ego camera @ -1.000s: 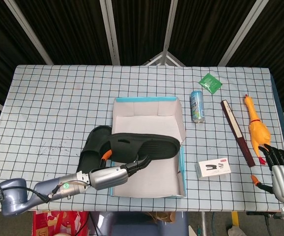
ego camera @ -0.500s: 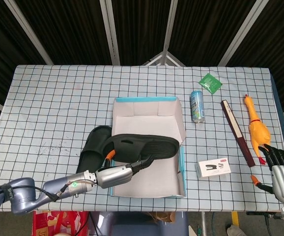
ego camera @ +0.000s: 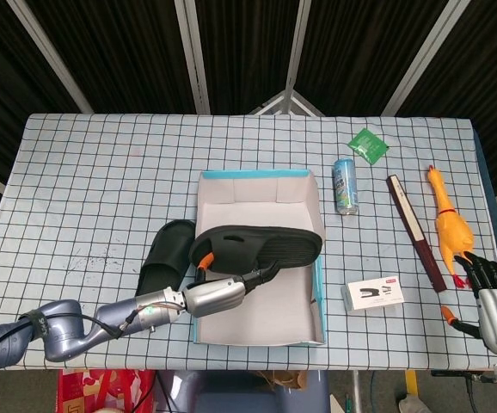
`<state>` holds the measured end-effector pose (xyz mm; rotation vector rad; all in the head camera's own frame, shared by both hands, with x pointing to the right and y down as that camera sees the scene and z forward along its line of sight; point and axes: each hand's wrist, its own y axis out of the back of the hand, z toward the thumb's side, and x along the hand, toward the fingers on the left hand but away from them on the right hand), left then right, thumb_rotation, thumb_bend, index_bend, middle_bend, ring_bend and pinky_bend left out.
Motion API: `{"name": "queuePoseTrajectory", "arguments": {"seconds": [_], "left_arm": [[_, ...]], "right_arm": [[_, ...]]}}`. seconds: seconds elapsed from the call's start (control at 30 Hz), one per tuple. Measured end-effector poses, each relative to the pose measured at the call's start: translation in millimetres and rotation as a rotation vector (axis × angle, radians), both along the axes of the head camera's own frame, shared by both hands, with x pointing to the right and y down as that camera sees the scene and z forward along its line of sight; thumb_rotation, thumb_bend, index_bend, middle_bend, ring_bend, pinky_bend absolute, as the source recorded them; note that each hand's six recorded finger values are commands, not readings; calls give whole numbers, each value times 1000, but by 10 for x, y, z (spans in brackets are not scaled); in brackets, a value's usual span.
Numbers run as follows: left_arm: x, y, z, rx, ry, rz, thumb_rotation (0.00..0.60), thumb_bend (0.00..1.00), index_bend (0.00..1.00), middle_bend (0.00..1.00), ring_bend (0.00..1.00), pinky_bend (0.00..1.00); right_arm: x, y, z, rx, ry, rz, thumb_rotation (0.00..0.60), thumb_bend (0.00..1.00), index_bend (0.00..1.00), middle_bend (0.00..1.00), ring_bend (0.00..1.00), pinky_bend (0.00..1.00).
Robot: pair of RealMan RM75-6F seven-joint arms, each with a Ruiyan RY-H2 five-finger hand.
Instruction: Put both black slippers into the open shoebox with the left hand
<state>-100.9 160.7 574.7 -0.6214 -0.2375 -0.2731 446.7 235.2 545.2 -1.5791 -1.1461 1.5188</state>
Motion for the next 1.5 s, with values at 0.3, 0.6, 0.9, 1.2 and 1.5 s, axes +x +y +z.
{"name": "queuePoseTrajectory", "arguments": {"seconds": [0.3, 0.6, 0.9, 1.2, 1.5], "left_arm": [[90, 69, 71, 15, -7, 50, 600, 531, 511, 421, 0, 68], [124, 136, 105, 99, -46, 119, 600, 543, 521, 438, 0, 68], [86, 93, 186, 170, -92, 81, 600, 550, 521, 456, 8, 68], [169, 233, 268, 168, -96, 59, 600, 550, 524, 461, 8, 68], [288, 301, 326, 168, -91, 91, 600, 551, 527, 463, 7, 68]], "right_arm": [[7, -2, -2, 1, -4, 3, 600, 258, 152, 119, 117, 99], [1, -2, -7, 2, -7, 2, 600, 258, 153, 119, 117, 99], [8, -2, -21, 8, -12, 5, 600, 258, 152, 120, 117, 99], [0, 1, -17, 6, -10, 2, 600, 259, 153, 120, 117, 99], [13, -1, -25, 8, -16, 6, 600, 259, 153, 120, 117, 99]]}}
